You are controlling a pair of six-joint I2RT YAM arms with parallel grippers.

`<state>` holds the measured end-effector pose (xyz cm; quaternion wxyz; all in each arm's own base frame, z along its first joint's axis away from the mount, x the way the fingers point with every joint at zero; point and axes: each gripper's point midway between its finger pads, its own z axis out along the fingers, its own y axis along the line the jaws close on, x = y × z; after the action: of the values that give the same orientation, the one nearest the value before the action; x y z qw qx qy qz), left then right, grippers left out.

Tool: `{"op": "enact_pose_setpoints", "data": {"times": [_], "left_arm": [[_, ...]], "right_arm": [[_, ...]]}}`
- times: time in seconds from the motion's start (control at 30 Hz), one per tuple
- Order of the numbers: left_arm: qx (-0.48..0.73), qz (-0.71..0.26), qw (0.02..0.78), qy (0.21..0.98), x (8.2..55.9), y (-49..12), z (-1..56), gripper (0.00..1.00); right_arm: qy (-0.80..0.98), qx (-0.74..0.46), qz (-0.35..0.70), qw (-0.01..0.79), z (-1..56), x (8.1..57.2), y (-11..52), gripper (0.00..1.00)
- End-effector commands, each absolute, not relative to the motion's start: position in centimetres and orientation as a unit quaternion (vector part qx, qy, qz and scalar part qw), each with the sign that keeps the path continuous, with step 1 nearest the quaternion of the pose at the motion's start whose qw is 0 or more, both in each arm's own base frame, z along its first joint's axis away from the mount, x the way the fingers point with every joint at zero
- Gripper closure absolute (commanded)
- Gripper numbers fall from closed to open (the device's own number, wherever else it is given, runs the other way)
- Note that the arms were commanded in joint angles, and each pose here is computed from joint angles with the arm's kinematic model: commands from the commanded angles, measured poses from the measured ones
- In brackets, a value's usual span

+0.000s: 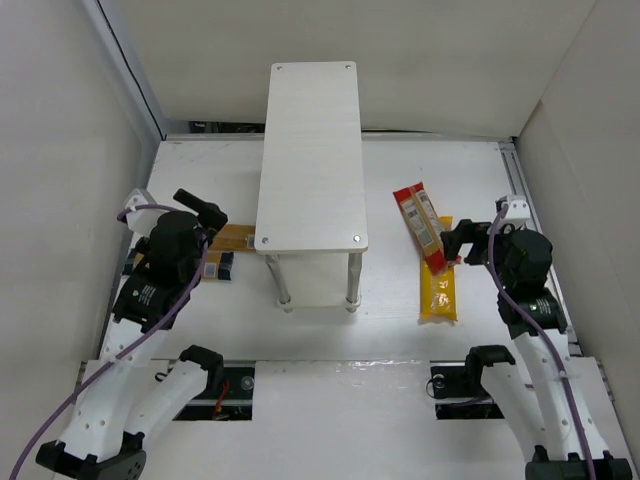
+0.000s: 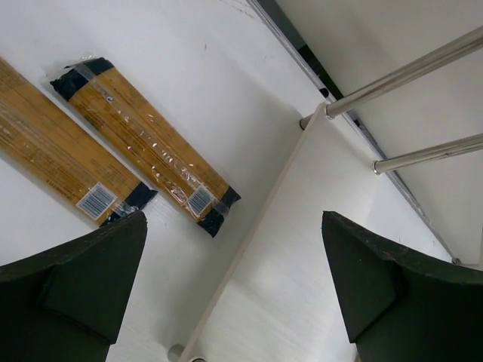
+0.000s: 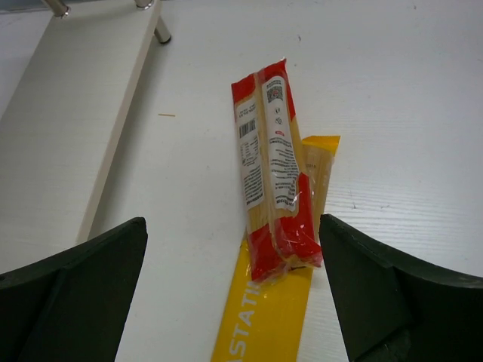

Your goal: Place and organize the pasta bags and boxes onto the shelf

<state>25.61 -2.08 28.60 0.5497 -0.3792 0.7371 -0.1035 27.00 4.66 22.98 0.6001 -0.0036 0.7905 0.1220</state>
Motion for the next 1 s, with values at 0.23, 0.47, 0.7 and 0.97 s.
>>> {"op": "enact_pose_setpoints", "data": {"times": [0.23,0.47,0.7,0.97], "left_arm": [[-0.377,-0.089,0.533,0.753,27.6,-2.9,25.8,0.01],[-0.381,-0.077,0.516,0.763,28.0,-3.1,23.8,0.01],[-0.381,-0.068,0.521,0.761,28.2,-2.8,23.5,0.01],[-0.361,-0.077,0.514,0.774,28.9,-3.8,22.1,0.01]], "right_arm": [[0.818,-0.036,0.101,0.565,22.1,30.3,4.7,0.00],[0.887,-0.034,0.053,0.457,17.1,34.9,3.4,0.00],[0.928,-0.064,0.012,0.366,10.8,38.1,4.3,0.00],[0.948,-0.068,-0.077,0.300,6.9,39.8,4.2,0.00]]}}
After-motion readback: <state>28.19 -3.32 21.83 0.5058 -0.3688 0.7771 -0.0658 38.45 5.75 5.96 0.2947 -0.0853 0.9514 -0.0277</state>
